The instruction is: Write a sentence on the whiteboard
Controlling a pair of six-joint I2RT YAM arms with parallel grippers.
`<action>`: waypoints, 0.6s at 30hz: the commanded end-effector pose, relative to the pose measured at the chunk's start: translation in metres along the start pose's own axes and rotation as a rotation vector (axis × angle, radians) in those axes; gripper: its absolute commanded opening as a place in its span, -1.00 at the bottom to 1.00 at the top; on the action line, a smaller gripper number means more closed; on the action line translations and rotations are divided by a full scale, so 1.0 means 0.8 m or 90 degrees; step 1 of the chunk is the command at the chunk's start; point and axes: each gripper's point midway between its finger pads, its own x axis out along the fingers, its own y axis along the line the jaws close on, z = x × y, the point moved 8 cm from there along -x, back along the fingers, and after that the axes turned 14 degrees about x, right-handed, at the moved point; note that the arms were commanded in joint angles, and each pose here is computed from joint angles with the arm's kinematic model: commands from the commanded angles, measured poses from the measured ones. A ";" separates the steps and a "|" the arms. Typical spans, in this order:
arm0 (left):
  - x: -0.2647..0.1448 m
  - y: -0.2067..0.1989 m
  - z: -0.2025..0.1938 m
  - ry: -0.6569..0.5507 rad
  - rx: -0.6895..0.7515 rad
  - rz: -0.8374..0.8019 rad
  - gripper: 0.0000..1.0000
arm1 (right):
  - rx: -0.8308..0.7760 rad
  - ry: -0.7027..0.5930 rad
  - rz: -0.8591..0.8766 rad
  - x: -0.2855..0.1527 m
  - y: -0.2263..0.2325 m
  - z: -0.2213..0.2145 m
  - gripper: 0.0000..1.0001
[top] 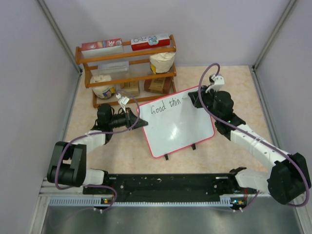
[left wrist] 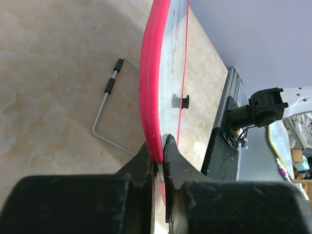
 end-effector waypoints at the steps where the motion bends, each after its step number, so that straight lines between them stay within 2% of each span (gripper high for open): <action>1: 0.002 0.006 -0.047 0.064 0.069 -0.002 -1.00 | 0.005 -0.044 0.026 0.011 0.015 0.028 -1.00; 18: 0.002 0.006 -0.047 0.064 0.068 0.000 -1.00 | 0.007 0.021 0.033 0.004 0.006 0.002 -1.00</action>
